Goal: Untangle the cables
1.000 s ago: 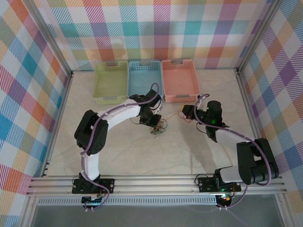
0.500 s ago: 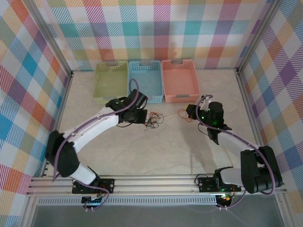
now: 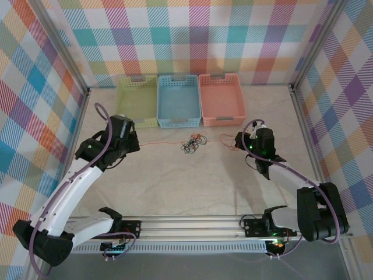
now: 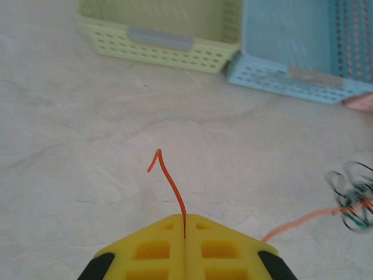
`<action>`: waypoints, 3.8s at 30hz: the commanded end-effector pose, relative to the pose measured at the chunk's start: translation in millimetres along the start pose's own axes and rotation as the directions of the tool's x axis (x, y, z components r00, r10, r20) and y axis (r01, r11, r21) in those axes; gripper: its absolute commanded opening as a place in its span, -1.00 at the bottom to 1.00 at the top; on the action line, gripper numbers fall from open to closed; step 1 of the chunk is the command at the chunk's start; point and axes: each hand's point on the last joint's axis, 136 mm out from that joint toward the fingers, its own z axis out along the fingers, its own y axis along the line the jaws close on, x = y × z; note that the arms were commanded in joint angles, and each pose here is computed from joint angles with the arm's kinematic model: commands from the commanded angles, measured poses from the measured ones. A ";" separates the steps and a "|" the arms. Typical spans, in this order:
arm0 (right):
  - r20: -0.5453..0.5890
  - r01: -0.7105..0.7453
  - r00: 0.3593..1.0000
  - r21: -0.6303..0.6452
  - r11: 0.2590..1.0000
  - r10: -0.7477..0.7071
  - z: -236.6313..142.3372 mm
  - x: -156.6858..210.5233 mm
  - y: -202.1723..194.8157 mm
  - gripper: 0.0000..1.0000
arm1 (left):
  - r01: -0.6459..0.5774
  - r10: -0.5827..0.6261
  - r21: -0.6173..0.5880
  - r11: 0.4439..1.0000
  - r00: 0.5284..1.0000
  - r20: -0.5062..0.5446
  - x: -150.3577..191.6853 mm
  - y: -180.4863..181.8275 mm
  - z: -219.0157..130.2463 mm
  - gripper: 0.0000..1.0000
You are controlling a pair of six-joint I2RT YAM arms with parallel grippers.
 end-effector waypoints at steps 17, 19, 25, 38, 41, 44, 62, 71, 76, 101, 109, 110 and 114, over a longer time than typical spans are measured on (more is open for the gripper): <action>0.015 0.015 1.000 0.262 0.965 -0.020 2.3 6.5 -57.7 -1.00 | 0.204 -0.095 -0.334 0.920 0.944 0.315 -53.6 117.4 -115.0 -1.00; 0.014 0.015 1.000 0.275 0.961 -0.019 3.7 8.1 -61.3 -1.00 | 0.207 -0.084 -0.357 0.911 0.940 0.332 -55.8 122.6 -121.6 -1.00; 0.017 0.023 0.999 0.318 0.948 -0.030 4.7 10.0 -71.5 -1.00 | 0.224 -0.035 -0.447 0.866 0.919 0.393 -66.4 142.2 -150.9 -1.00; 0.025 0.002 1.000 0.375 0.927 -0.012 2.2 11.2 -83.5 -1.00 | 0.265 0.065 -0.589 0.763 0.876 0.478 -83.0 171.4 -205.9 -1.00; 0.034 -0.001 0.999 0.394 0.919 -0.014 -0.4 10.3 -87.1 -1.00 | 0.284 0.082 -0.626 0.727 0.868 0.489 -85.8 177.3 -213.9 -1.00; 0.047 -0.001 0.999 0.421 0.907 -0.021 -4.4 7.9 -91.5 -1.00 | 0.298 0.101 -0.659 0.691 0.863 0.496 -88.5 181.8 -220.1 -1.00; 0.129 -0.118 0.990 0.529 0.840 0.057 -25.3 3.2 -120.2 -1.00 | 0.277 0.135 -0.713 0.644 0.876 0.463 -88.6 184.1 -212.4 -1.00; 0.045 -0.024 0.999 0.262 0.965 0.013 0.2 4.0 -64.8 -1.00 | 0.078 -0.044 -0.219 0.973 0.987 0.156 -32.9 86.3 -69.8 -1.00; 0.009 0.055 0.998 0.203 0.978 -0.058 2.4 7.3 -42.8 -1.00 | 0.082 -0.084 -0.034 0.996 0.994 -0.063 19.5 47.9 -11.4 -0.96; -0.043 0.093 0.995 0.170 0.981 -0.087 15.0 20.5 -34.0 -1.00 | -0.215 0.427 0.517 0.828 0.840 -0.334 98.2 -252.4 112.5 0.11; -0.059 0.084 0.995 0.166 0.983 -0.075 18.9 24.4 -34.7 -1.00 | -0.250 0.504 0.572 0.781 0.792 -0.343 109.0 -280.3 135.6 0.22; -0.058 0.085 0.995 0.165 0.983 -0.076 19.0 24.2 -34.5 -1.00 | -0.264 0.512 0.560 0.785 0.785 -0.348 110.1 -280.2 140.7 0.21; -0.059 0.086 0.995 0.165 0.983 -0.077 19.0 24.4 -34.5 -1.00 | -0.323 0.547 0.520 0.791 0.755 -0.363 112.9 -282.0 155.0 0.14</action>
